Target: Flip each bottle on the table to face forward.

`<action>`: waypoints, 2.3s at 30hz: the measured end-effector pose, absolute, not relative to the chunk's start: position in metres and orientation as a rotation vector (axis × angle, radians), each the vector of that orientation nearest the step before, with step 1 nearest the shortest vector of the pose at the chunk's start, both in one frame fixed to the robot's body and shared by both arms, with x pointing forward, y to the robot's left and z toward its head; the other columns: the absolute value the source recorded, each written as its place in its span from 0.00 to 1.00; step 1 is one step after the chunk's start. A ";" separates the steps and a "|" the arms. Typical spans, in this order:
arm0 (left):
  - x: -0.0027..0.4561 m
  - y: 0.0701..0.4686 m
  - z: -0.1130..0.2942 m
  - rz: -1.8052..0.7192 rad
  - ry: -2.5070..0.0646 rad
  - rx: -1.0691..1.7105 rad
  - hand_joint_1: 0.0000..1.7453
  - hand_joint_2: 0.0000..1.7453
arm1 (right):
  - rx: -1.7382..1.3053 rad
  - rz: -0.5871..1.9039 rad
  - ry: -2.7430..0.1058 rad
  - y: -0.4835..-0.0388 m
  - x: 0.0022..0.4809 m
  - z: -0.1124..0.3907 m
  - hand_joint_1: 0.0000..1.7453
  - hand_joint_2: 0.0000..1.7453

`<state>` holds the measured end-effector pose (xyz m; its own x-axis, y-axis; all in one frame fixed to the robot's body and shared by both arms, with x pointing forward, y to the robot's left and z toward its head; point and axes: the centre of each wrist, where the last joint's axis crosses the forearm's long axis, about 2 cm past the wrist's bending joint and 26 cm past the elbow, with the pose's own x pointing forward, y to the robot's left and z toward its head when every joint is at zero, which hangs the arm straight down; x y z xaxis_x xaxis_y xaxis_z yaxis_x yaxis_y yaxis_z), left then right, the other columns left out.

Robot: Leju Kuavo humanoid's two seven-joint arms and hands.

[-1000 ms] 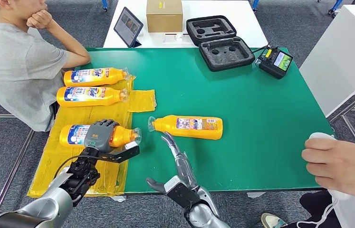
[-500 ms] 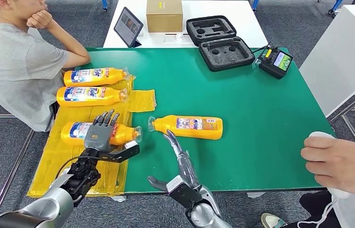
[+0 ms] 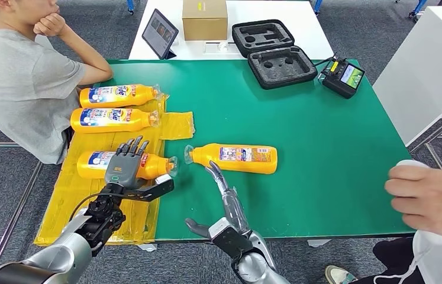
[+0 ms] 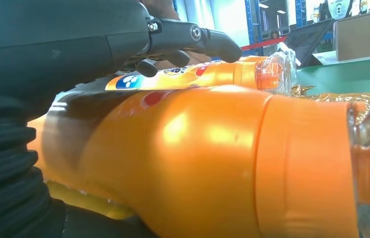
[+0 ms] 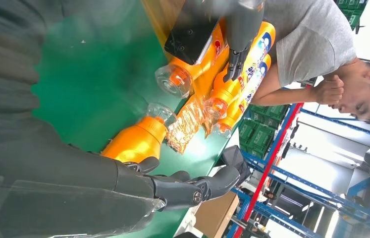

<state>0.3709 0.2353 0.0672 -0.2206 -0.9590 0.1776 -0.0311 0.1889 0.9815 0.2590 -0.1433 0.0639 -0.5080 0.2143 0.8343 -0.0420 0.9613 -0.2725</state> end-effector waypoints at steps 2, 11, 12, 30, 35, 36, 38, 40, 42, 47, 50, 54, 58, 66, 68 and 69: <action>0.371 0.235 0.067 -1.199 -1.489 0.995 0.00 1.00 | -0.122 0.315 -2.082 -0.143 0.259 0.064 0.00 1.00; 0.373 0.234 0.069 -1.211 -1.483 0.977 0.00 1.00 | -0.126 0.314 -2.079 -0.145 0.260 0.063 0.00 1.00; 0.373 0.234 0.069 -1.212 -1.486 0.977 0.00 1.00 | -0.127 0.313 -2.078 -0.145 0.260 0.063 0.00 1.00; 0.360 0.227 0.066 -1.285 -1.575 0.814 0.00 1.00 | -0.138 0.295 -2.068 -0.149 0.265 0.062 0.00 1.00; 0.350 0.232 0.062 -1.286 -1.592 0.852 0.00 1.00 | -0.138 0.295 -2.066 -0.150 0.265 0.062 0.00 1.00; 0.348 0.232 0.061 -1.288 -1.592 0.864 0.00 1.00 | -0.138 0.295 -2.066 -0.150 0.265 0.062 0.00 1.00; 0.344 0.233 0.061 -1.294 -1.594 0.892 0.00 1.00 | -0.137 0.293 -2.065 -0.150 0.265 0.062 0.00 1.00; 0.340 0.233 0.060 -1.300 -1.601 0.910 0.00 1.00 | -0.137 0.292 -2.065 -0.150 0.265 0.062 0.00 1.00; 0.334 0.234 0.060 -1.305 -1.610 0.923 0.00 1.00 | -0.137 0.292 -2.064 -0.150 0.265 0.062 0.00 1.00; 0.322 0.236 0.060 -1.310 -1.637 0.960 0.00 1.00 | -0.136 0.292 -2.064 -0.150 0.264 0.061 0.00 1.00; 0.312 0.236 0.061 -1.286 -1.690 1.001 0.00 1.00 | -0.138 0.289 -2.063 -0.150 0.264 0.061 0.00 1.00; 0.300 0.232 0.069 -1.175 -1.841 1.037 0.00 1.00 | -0.155 0.281 -2.063 -0.149 0.263 0.061 0.00 1.00; 0.296 0.227 0.079 -1.107 -1.937 1.042 0.00 1.00 | -0.162 0.282 -2.064 -0.149 0.262 0.061 0.00 1.00; 0.289 0.224 0.088 -0.855 -2.131 0.837 0.00 1.00 | -0.255 0.249 -2.097 -0.149 0.258 0.065 0.00 1.00; 0.284 0.219 0.091 -0.689 -2.205 0.696 0.00 1.00 | -0.329 0.240 -2.151 -0.151 0.254 0.073 0.00 1.00; 0.280 0.217 0.092 -0.619 -2.228 0.638 0.00 1.00 | -0.365 0.244 -2.185 -0.153 0.252 0.078 0.00 1.00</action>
<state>0.2798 0.2166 0.0920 -0.6135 -0.6035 0.5093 -0.2544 0.7616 0.5961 0.2519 -0.1529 0.0780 -0.5680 0.3455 0.7470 0.1724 0.9374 -0.3025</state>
